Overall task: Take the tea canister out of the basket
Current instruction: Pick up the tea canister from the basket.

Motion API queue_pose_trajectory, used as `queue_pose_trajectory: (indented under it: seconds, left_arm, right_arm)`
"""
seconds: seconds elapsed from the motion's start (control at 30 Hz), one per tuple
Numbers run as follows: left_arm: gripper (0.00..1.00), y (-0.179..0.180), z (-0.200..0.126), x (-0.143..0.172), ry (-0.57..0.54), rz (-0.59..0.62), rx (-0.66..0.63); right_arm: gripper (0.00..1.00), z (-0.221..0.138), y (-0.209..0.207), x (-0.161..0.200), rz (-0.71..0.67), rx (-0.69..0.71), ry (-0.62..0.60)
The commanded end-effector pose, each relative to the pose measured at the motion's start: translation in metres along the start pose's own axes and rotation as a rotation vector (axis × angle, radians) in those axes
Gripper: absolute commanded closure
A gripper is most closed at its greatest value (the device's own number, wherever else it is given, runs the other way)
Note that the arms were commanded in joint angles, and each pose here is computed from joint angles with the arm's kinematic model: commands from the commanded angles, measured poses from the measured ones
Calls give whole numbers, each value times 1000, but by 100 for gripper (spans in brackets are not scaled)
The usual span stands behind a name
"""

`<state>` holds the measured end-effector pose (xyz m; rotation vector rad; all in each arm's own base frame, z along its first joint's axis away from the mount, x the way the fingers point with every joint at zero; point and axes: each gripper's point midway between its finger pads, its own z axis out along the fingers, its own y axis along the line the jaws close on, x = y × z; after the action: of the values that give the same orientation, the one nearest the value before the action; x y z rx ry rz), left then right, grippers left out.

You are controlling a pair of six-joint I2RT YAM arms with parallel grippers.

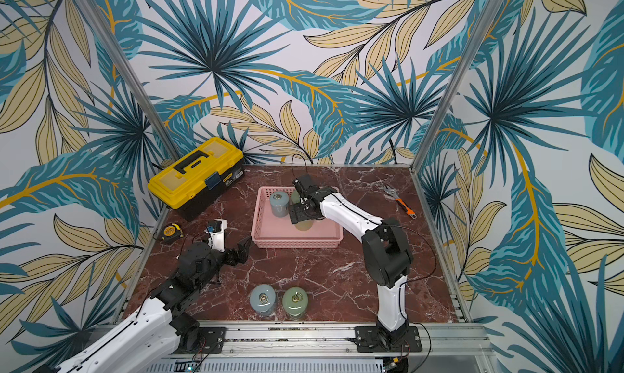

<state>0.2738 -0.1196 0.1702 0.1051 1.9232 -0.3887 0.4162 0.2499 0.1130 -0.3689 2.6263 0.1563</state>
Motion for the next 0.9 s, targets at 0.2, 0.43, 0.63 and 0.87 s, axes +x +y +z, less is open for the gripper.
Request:
queue_pose_trajectory:
  seconds: [0.2, 0.43, 0.63, 0.87]
  left_arm:
    - [0, 7, 0, 6, -3, 11, -26]
    - [0, 7, 0, 6, -3, 13, -25]
    - [0, 7, 1, 6, 0, 13, -27]
    - [0, 7, 1, 6, -2, 13, -25]
  right_arm:
    - [2, 15, 3, -3, 11, -2, 26]
    - [3, 23, 4, -6, 18, -1, 29]
    - [5, 29, 5, -6, 20, 1, 37]
    - [6, 35, 5, -5, 23, 5, 48]
